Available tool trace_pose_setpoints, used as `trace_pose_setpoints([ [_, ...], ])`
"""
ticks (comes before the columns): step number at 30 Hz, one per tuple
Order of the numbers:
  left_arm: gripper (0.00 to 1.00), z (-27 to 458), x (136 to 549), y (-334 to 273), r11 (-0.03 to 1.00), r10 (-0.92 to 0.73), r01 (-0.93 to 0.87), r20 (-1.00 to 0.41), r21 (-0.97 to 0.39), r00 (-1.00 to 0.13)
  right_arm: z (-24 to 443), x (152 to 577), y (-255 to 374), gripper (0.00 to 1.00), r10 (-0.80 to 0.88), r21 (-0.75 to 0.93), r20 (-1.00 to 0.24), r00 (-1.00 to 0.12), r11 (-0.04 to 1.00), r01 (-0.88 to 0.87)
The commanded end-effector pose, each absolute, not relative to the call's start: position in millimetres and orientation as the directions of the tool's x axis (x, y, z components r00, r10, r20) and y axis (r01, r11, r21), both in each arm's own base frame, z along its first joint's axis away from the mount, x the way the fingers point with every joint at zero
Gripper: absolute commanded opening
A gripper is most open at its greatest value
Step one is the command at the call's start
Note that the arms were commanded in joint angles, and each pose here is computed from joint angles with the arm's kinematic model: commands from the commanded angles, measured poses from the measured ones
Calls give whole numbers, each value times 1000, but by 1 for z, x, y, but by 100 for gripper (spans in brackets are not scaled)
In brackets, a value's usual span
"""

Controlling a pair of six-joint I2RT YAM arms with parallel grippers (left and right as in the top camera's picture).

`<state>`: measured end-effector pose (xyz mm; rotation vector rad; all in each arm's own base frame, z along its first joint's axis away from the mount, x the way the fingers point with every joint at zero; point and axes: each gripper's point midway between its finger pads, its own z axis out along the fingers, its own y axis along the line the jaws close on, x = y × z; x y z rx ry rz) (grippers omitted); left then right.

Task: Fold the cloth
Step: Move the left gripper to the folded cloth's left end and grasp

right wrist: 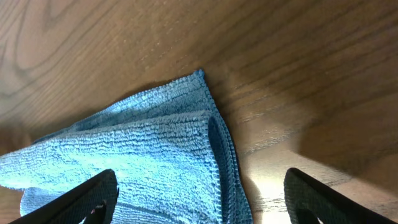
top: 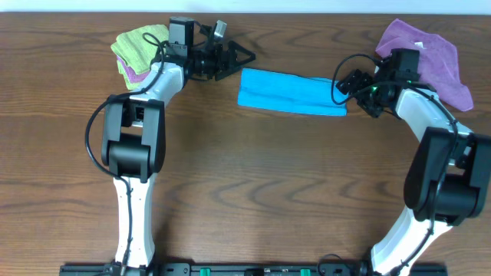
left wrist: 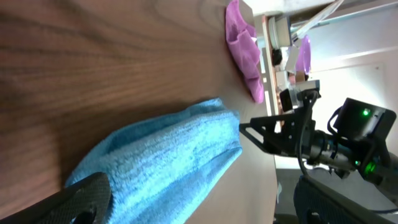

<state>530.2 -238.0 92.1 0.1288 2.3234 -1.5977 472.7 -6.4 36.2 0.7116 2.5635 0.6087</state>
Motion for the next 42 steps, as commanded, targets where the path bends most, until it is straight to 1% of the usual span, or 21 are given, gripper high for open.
trace_pose_setpoints([
  [1,95,142,524,-244,353,-65,381,-428,-855,-901,37,476,-8,86,558,514,-264,-787,772,375],
  [7,95,154,506,-252,357,-24,372,-407,-857,-913,37,476,-6,88,556,522,-260,-789,768,370],
  [11,96,149,480,-257,379,49,366,-377,-850,-925,37,474,-6,91,557,523,-251,-792,766,373],
  [13,95,138,467,-254,439,95,366,-363,-820,-927,36,471,-9,95,563,519,-241,-790,763,386],
  [15,95,129,464,-250,485,117,374,-365,-791,-924,36,468,-14,97,565,513,-235,-791,763,393],
  [19,95,115,474,-240,584,103,365,-379,-725,-920,36,460,-29,99,578,501,-219,-786,758,418],
  [23,96,106,480,-235,641,120,384,-408,-664,-905,38,455,-34,99,569,531,-199,-798,747,400],
  [29,95,98,475,-246,670,186,442,-441,-597,-878,39,454,-34,99,563,545,-195,-803,743,388],
  [33,95,98,468,-261,646,254,514,-476,-564,-842,39,454,-32,99,561,546,-191,-805,743,387],
  [34,98,98,466,-263,637,266,528,-483,-561,-834,39,453,-32,99,561,546,-188,-806,742,389],
  [35,93,98,465,-265,633,273,536,-487,-558,-830,39,452,-32,99,561,544,-183,-807,742,392],
  [37,73,98,464,-267,631,276,539,-488,-558,-828,38,450,-31,99,562,542,-175,-809,740,397],
  [38,45,98,465,-267,631,276,540,-490,-557,-827,38,449,-31,99,562,542,-173,-809,740,398],
  [39,20,98,465,-267,631,276,541,-491,-556,-827,37,449,-31,99,562,542,-171,-810,740,399],
  [40,6,99,465,-267,631,274,541,-493,-556,-826,37,448,-31,99,562,541,-167,-810,739,401],
  [42,6,99,466,-265,633,272,539,-493,-556,-827,37,447,-31,99,562,540,-162,-811,739,404],
])
